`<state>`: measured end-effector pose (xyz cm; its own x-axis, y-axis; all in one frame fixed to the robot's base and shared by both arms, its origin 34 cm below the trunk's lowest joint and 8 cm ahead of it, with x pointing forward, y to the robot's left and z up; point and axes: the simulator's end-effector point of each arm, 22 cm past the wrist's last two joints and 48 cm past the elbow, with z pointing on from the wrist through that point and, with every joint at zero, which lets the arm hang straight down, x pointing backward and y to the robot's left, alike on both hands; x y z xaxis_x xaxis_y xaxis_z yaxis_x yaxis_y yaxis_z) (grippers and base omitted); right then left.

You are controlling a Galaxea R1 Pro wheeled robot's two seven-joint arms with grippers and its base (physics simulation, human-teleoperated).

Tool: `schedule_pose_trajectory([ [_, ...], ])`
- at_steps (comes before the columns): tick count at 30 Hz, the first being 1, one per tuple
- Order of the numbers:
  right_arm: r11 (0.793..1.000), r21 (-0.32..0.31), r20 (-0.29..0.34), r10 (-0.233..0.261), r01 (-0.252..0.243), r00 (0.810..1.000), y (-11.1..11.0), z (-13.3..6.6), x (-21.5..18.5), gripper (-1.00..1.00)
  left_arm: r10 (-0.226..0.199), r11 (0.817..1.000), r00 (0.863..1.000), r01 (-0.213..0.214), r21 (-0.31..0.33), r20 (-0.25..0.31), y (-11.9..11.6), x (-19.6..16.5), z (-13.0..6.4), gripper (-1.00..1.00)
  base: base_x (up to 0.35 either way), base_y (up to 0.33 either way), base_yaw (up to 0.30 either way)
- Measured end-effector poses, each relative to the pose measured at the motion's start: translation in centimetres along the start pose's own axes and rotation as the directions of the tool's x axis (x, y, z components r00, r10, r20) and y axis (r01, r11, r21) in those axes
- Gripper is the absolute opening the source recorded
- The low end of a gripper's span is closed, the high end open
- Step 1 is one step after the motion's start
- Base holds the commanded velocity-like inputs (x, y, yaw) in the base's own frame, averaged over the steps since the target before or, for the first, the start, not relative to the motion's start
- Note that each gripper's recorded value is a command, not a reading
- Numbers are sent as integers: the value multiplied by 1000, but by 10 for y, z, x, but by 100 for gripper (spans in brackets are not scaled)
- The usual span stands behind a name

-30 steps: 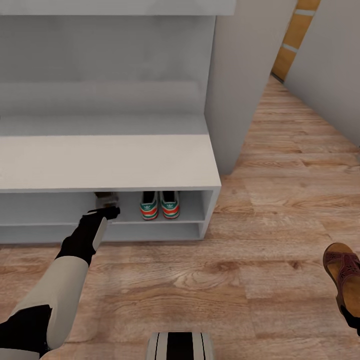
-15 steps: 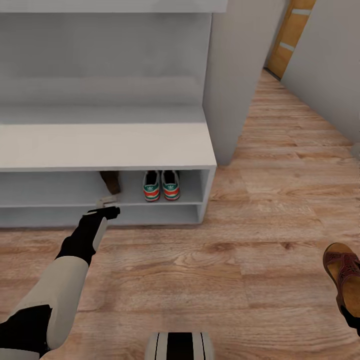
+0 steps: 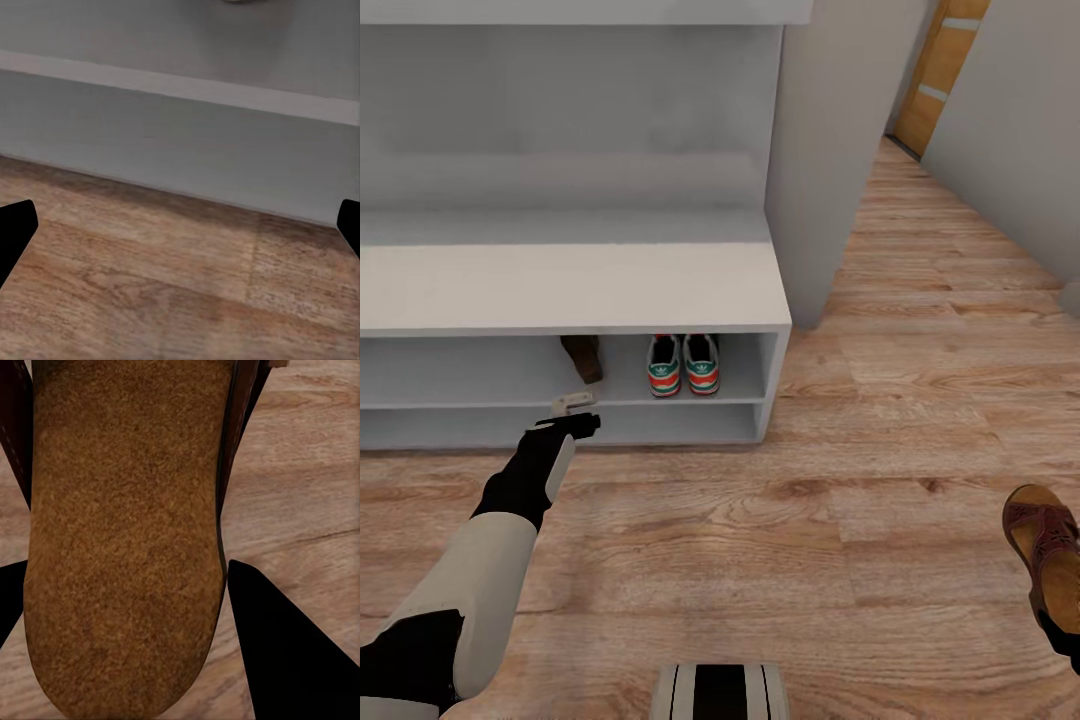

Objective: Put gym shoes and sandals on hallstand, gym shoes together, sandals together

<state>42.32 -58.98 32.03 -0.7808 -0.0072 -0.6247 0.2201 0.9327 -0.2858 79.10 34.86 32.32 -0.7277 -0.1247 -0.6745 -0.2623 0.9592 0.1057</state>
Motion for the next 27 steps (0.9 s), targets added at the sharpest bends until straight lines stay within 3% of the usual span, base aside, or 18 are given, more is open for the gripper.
schedule_pose_trajectory([
  [11,1000,-3,-1,-2,2,1000,1,0,0,-100,1,1000,1000,-1,23,5,-6,-1,-1,100,-3,0,0],
  [19,1000,-3,-1,-2,2,1000,1,0,0,-100,12,977,999,-20,214,36,-37,25,-6,100,0,0,0],
  [27,1000,-3,-1,-3,3,1000,1,0,0,-100,31,949,996,-57,310,88,-39,67,-14,100,0,0,0],
])
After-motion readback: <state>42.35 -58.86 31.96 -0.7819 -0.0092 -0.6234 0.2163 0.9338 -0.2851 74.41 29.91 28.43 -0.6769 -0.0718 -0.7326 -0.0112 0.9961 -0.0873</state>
